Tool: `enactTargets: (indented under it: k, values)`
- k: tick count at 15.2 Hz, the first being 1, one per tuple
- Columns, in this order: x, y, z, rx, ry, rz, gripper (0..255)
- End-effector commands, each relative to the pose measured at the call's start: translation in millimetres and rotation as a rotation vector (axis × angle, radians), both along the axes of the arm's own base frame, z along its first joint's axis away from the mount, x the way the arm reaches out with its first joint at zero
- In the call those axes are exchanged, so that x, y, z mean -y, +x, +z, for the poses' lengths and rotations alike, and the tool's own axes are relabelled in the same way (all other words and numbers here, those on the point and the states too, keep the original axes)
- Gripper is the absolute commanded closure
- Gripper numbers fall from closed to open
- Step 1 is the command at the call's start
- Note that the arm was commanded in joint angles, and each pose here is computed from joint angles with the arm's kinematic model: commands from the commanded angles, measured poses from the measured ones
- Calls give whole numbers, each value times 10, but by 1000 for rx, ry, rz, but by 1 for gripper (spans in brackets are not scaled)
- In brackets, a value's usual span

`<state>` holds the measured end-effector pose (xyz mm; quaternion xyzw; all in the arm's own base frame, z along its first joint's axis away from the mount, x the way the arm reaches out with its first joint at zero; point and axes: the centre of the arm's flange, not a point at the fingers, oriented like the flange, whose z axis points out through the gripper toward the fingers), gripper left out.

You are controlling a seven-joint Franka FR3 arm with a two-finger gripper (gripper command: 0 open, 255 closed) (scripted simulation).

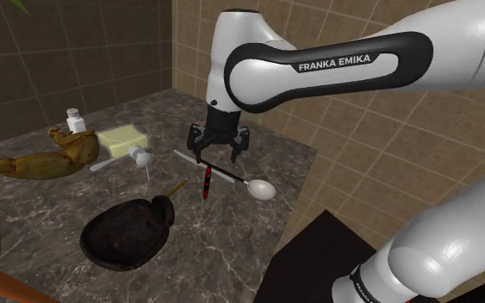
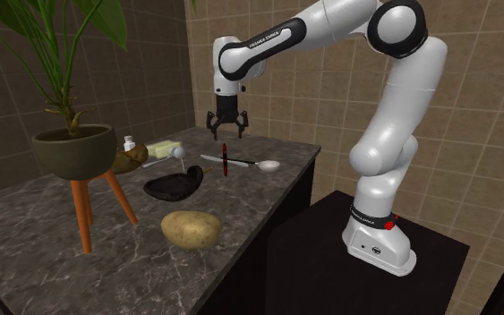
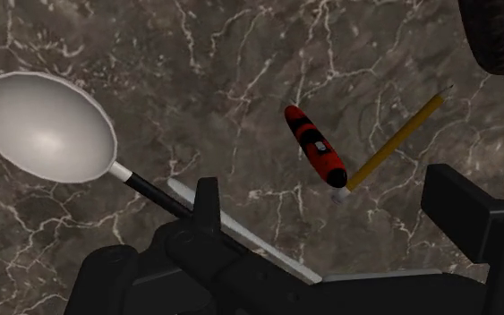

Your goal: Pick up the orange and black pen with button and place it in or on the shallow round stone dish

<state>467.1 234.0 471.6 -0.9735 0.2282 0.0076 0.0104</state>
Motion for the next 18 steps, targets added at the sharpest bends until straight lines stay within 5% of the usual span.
enactTargets:
  k: [1,8,16,17,18]
  values:
    - [-83,140,-106,-8,3,-50,0]
    - [-94,133,-506,-8,3,-50,0]
    - [-94,133,-506,-8,3,-50,0]
    - [-94,133,-506,-8,3,-50,255]
    - [-94,133,-506,-8,3,-50,255]
